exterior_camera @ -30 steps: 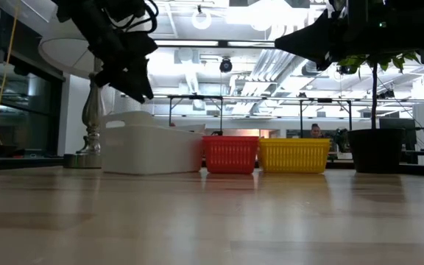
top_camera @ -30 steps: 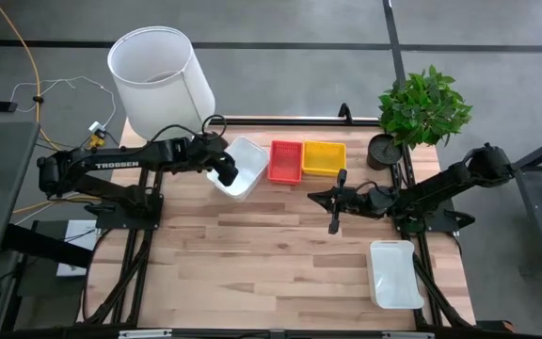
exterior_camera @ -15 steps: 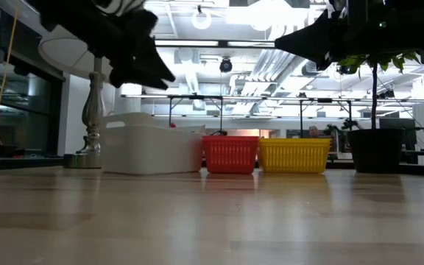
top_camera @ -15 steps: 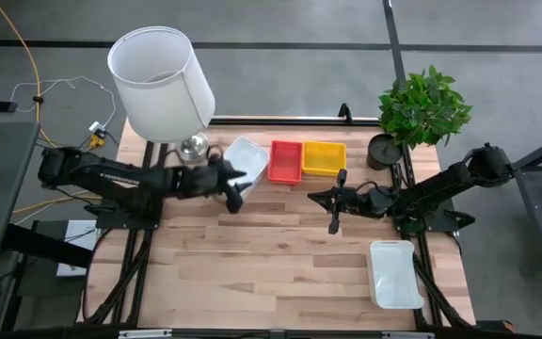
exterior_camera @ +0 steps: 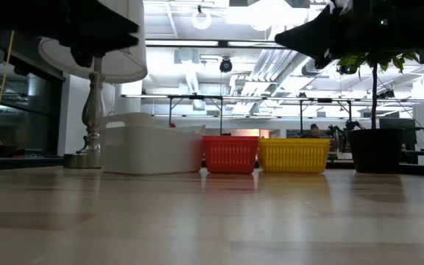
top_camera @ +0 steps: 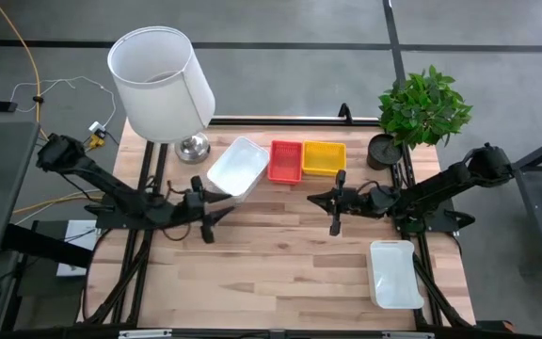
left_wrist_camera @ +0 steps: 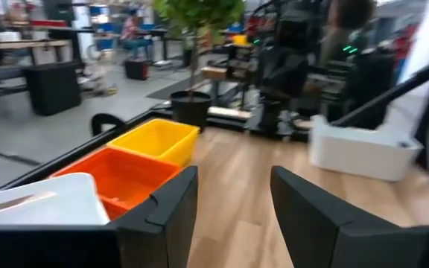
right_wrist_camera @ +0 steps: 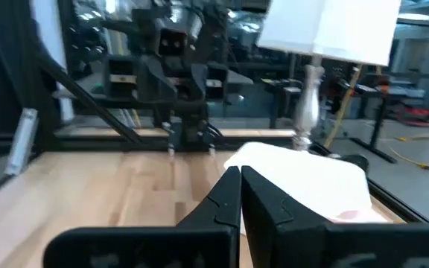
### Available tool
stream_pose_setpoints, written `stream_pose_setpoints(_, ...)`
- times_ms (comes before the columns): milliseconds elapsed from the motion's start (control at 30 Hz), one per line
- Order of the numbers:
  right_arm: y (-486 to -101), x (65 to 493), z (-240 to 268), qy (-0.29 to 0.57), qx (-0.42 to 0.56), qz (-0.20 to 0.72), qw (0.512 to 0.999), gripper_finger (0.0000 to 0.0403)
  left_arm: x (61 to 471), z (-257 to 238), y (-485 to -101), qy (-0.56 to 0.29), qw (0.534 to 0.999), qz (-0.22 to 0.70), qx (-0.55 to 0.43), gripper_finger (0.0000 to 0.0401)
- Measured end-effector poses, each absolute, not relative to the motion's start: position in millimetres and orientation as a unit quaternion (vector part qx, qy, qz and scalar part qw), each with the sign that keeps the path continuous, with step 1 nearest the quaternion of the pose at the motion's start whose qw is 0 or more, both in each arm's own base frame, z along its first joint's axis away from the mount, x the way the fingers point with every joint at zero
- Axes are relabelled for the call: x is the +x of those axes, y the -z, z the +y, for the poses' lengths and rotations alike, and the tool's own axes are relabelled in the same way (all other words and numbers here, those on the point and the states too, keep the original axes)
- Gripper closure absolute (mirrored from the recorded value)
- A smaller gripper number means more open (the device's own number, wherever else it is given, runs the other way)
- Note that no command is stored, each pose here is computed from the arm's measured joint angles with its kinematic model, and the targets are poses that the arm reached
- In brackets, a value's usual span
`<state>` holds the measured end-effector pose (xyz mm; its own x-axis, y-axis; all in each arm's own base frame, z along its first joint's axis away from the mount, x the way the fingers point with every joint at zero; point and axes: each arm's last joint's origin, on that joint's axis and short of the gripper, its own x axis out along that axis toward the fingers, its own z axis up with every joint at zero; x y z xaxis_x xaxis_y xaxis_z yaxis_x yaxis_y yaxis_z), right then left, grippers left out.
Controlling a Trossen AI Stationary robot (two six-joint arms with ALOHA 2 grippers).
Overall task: Stack baskets by color
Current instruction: Stack the bottom white bin on the white bin
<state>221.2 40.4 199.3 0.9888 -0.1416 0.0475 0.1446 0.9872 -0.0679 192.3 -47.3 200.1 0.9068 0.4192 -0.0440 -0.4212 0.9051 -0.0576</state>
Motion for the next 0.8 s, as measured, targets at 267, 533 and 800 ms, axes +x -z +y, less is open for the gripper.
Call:
stream_pose_setpoints(267, -222.9, 229.4, 57.5, -0.049, -0.019, -0.071, 0.996, 0.0403, 170.8, -51.6, -211.7, -0.144, 0.988, -0.023, -0.054, 0.0244)
stream_pose_setpoints(533, -264.2, 251.9, 104.6, 0.010, -0.018, 0.271, 0.962, 0.0393, 162.7, -54.5, -216.7, -0.113, 0.992, -0.024, -0.056, 0.0244)
stream_pose_setpoints(800, -283.4, 231.8, 144.9, 0.107, 0.063, 0.517, 0.847, 0.0312, 162.2, -55.7, -215.1, -0.110, 0.992, -0.017, -0.058, 0.0244)
